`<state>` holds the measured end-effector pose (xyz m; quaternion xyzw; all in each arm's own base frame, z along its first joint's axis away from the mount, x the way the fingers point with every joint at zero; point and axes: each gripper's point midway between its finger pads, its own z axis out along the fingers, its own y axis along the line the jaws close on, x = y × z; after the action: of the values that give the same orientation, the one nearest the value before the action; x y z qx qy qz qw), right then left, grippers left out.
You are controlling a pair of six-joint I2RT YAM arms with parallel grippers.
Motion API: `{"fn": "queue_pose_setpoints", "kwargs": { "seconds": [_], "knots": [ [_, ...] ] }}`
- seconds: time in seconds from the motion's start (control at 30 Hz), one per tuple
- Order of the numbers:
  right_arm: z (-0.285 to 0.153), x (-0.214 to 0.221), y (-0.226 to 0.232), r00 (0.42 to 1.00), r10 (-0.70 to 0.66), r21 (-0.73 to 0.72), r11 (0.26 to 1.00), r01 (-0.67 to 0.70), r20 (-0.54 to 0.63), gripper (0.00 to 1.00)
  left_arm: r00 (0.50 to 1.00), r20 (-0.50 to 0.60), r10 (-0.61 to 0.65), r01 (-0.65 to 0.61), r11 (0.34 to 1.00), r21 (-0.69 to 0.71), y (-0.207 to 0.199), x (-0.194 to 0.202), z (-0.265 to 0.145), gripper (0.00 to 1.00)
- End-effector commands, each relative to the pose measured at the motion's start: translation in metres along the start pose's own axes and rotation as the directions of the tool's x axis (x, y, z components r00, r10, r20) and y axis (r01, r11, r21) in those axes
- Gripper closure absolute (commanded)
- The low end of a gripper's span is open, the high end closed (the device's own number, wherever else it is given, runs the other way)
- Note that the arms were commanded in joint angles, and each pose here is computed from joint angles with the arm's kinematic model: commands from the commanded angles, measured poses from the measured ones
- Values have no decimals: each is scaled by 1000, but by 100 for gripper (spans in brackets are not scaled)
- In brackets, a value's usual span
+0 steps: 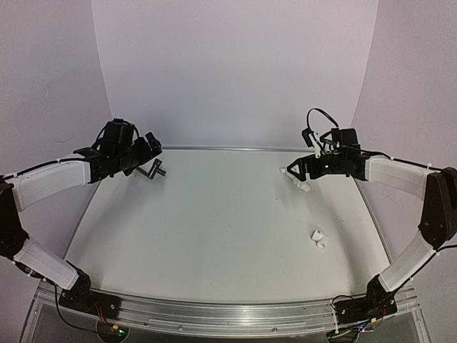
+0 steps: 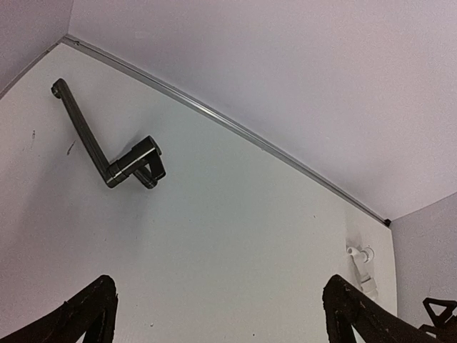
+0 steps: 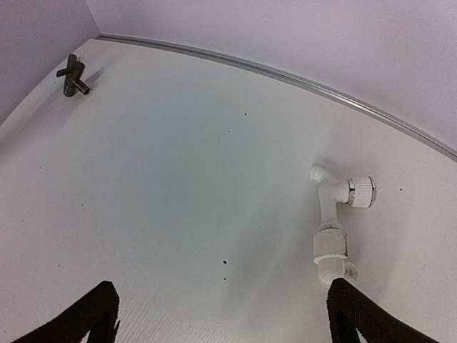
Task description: Install the water faucets
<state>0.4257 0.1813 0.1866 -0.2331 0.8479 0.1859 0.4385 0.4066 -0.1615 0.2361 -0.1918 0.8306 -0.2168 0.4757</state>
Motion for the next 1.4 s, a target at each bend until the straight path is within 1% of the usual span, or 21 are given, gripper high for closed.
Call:
{"fn": "queue_pose_setpoints", "kwargs": {
  "seconds": [0.0, 0.1, 0.13, 0.2, 0.3, 0.4, 0.5, 0.57, 0.67, 0.77, 0.83, 1.03, 1.13, 1.23, 1.37],
  "knots": [
    [-11, -15, 2, 999, 0, -6, 1000, 1, 52, 2, 995, 100, -29, 44, 988, -149, 10, -36, 1, 0],
    [-13, -17, 4, 998, -1, -11, 1000, 2, 57, 2, 994, 77, -72, 90, 959, -269, 29, -43, 12, 0],
    [-13, -17, 5, 998, -1, -13, 1000, 2, 57, 2, 993, 54, -101, 112, 949, -294, 36, -45, 19, 1],
    [-14, -17, 5, 998, 1, -18, 1000, 0, 58, 2, 984, 5, -176, 170, 939, -299, 49, -50, 35, 4],
    [-16, -19, 7, 998, 2, -22, 1000, 0, 62, 2, 951, -48, -306, 279, 913, -298, 77, -58, 61, 8],
    [-18, -20, 8, 998, 1, -25, 1000, 1, 67, 2, 919, -96, -381, 325, 875, -359, 108, -66, 87, 13],
    [-19, -21, 9, 997, 0, -26, 1000, 2, 71, 2, 914, -144, -378, 297, 869, -396, 122, -68, 112, 15],
    [-19, -21, 9, 998, 1, -29, 1000, 1, 70, 2, 923, -165, -348, 260, 878, -401, 126, -69, 131, 17],
    [-20, -21, 9, 998, 1, -30, 1000, 1, 71, 2, 919, -195, -342, 236, 876, -421, 133, -66, 156, 21],
    [-20, -22, 9, 997, 3, -31, 1000, 0, 71, 2, 904, -218, -369, 228, 845, -484, 150, -63, 174, 30],
    [-20, -22, 10, 997, 5, -32, 999, -3, 72, 2, 902, -220, -371, 219, 834, -507, 154, -64, 183, 34],
    [-20, -23, 9, 997, 5, -29, 1000, -3, 73, 2, 895, -206, -395, 221, 796, -564, 170, -55, 201, 35],
    [-19, -22, 9, 997, 9, -32, 999, -7, 71, 2, 900, -197, -390, 213, 785, -581, 178, -51, 205, 35],
    [-18, -22, 9, 998, 14, -33, 999, -12, 68, 2, 906, -198, -374, 197, 786, -586, 183, -51, 213, 36],
    [-19, -23, 8, 997, 12, -27, 1000, -10, 70, 2, 901, -219, -374, 190, 794, -577, 185, -45, 223, 40]
  ]
}}
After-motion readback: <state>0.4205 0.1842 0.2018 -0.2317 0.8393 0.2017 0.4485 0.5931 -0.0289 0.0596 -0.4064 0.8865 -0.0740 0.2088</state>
